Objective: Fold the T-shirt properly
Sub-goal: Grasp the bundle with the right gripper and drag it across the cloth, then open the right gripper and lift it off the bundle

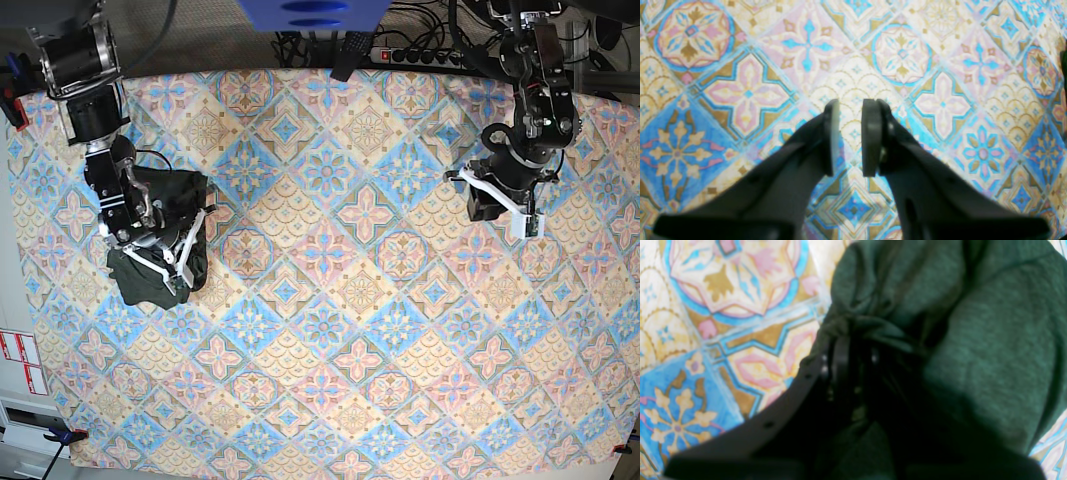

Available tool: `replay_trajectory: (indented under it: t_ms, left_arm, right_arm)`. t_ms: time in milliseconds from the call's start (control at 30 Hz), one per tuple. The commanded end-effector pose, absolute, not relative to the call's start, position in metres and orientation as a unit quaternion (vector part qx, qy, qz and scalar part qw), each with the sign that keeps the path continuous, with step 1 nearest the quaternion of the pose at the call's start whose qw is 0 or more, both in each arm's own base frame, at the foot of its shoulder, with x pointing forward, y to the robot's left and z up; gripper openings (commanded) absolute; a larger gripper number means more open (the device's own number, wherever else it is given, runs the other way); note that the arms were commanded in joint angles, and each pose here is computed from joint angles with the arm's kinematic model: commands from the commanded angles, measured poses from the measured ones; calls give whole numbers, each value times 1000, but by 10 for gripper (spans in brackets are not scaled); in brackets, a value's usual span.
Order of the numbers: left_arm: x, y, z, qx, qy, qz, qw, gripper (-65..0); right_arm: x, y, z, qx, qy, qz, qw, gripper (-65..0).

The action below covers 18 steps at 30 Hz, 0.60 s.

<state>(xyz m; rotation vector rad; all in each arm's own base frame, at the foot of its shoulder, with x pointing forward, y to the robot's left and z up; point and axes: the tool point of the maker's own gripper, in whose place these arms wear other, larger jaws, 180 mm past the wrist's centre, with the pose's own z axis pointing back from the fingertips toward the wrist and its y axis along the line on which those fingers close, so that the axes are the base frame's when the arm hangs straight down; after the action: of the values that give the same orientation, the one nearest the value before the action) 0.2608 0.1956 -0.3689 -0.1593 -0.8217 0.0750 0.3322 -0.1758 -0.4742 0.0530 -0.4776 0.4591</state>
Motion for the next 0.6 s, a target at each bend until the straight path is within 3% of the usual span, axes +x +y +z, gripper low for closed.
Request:
replay_trajectory:
  t_ms: [0,333,567]
  left_arm:
    - [268,196,-358,-78,-419,30,904,-536]
    - [269,186,-338,-100,-441,27,891,-538]
    - [241,185,-333,-115,-429,12,896,-540]
  right_arm:
    - [336,-169,-467,36,-241,232,942,-571]
    - [328,-119,-410,72,-332,272,900,-573]
    - [290,-175,-375,41,-381,187,904,-573]
